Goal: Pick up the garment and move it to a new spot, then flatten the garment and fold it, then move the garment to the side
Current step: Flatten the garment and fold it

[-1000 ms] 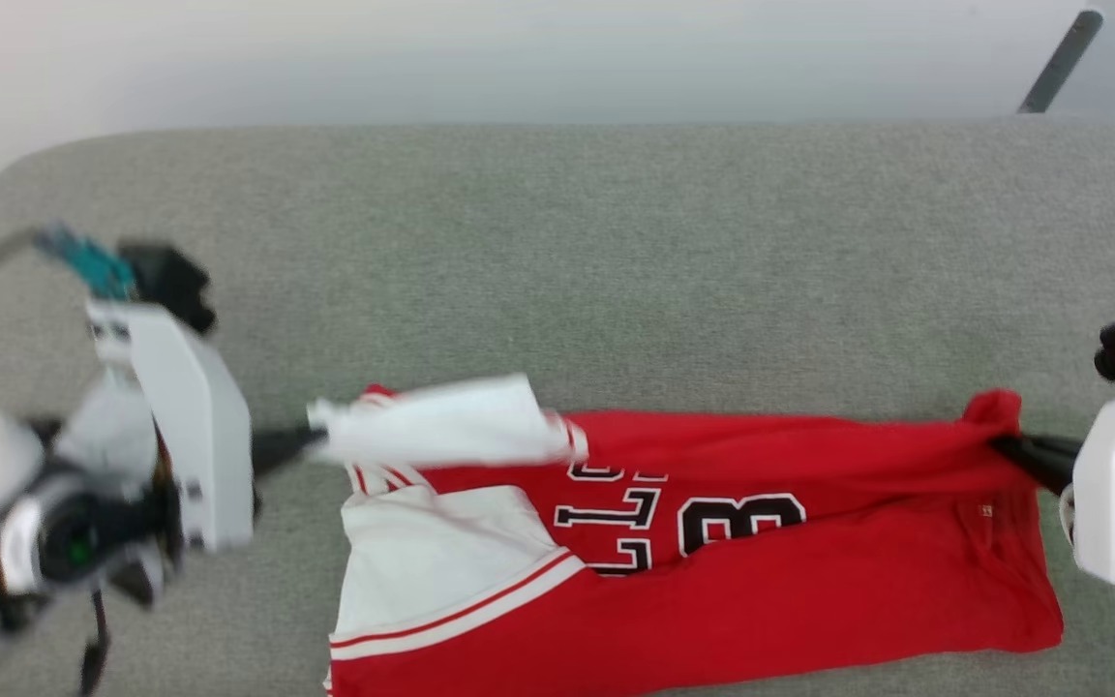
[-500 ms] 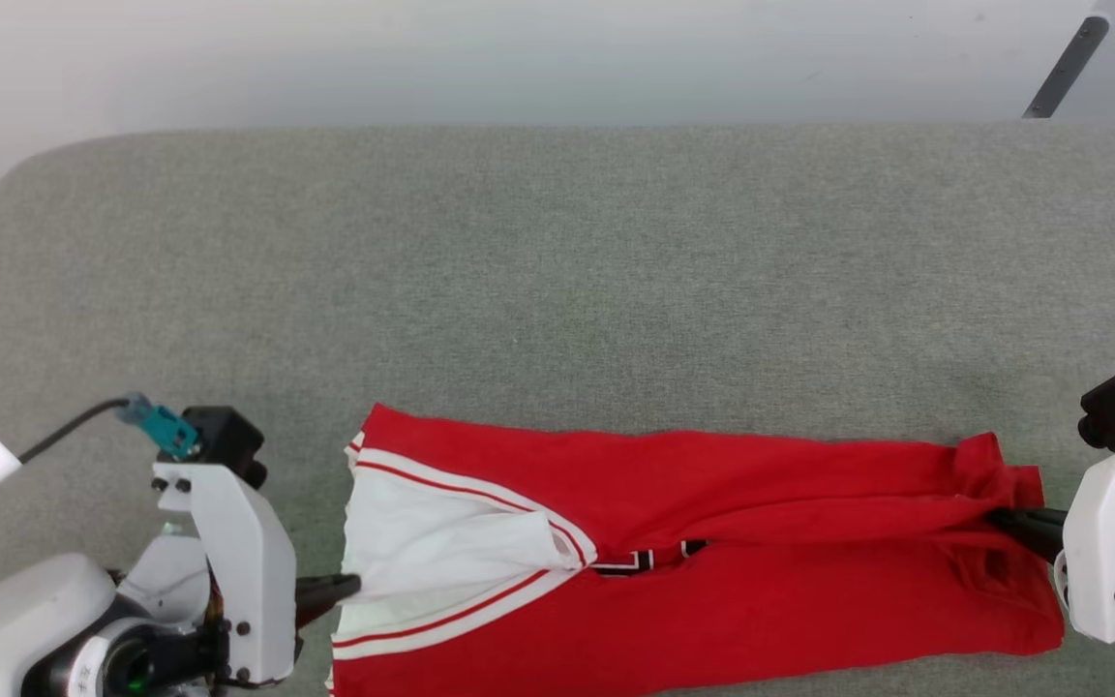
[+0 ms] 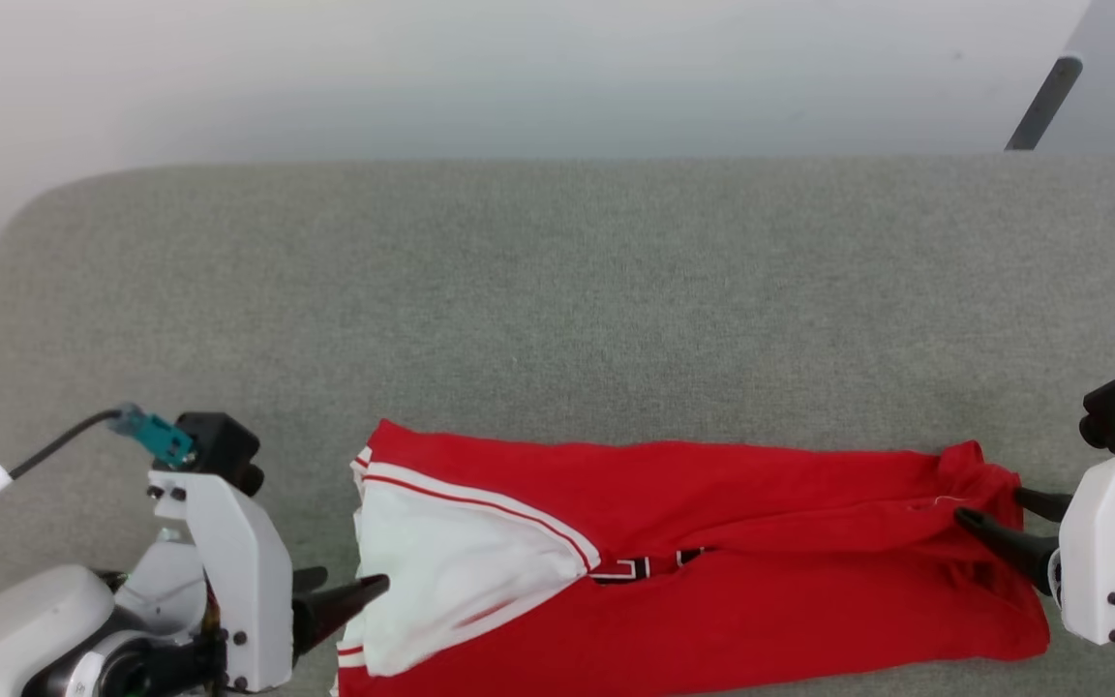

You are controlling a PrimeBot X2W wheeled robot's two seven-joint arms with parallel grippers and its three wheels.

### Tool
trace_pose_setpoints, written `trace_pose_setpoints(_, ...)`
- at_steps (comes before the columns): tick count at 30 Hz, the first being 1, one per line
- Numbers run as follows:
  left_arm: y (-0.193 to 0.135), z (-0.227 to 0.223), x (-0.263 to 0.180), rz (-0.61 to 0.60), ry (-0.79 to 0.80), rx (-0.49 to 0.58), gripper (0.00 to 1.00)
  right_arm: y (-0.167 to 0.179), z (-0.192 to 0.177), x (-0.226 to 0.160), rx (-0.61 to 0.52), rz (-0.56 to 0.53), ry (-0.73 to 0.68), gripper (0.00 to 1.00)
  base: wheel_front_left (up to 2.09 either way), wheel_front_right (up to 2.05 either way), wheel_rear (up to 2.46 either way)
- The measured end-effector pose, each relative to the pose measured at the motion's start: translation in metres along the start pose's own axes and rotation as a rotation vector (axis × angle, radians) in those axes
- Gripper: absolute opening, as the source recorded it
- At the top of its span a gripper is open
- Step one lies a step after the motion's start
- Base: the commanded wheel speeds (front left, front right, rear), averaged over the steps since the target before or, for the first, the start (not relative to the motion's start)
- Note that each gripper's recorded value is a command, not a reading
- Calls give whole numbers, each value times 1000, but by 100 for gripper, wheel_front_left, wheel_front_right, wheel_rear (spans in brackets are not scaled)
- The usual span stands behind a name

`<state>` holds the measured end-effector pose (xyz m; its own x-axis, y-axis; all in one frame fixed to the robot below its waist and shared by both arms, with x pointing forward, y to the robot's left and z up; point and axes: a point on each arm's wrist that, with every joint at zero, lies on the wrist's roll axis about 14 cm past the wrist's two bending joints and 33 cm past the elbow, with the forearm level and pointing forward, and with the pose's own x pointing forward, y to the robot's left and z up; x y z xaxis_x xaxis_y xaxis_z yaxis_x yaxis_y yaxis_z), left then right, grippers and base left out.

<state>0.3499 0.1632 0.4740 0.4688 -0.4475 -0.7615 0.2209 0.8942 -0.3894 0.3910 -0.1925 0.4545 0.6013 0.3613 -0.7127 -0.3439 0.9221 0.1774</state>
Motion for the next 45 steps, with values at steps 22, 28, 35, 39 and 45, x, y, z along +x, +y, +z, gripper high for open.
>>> trace_pose_setpoints(22, 15, 52, -74, 88, -749, 100, 100, -5, -9, -43, 116, -94, -110, 100, 0, 0, 0)
trace_pose_setpoints(28, 35, 55, -88, 181, -872, 117, 100, -14, -14, -42, 135, -124, -67, 100, 0, 0, 0)
trace_pose_setpoints(35, 61, 48, -102, 295, -1024, 65, 100, -20, -17, -28, 146, -128, 6, 100, 0, 0, 0)
trace_pose_setpoints(39, 77, 29, -101, 341, -1043, 18, 100, -21, -18, -17, 148, -123, 55, 100, 0, 0, 0)
trace_pose_setpoints(45, 96, 12, -104, 408, -1079, -25, 100, -29, -23, -1, 132, -136, 140, 100, 0, 0, 0)
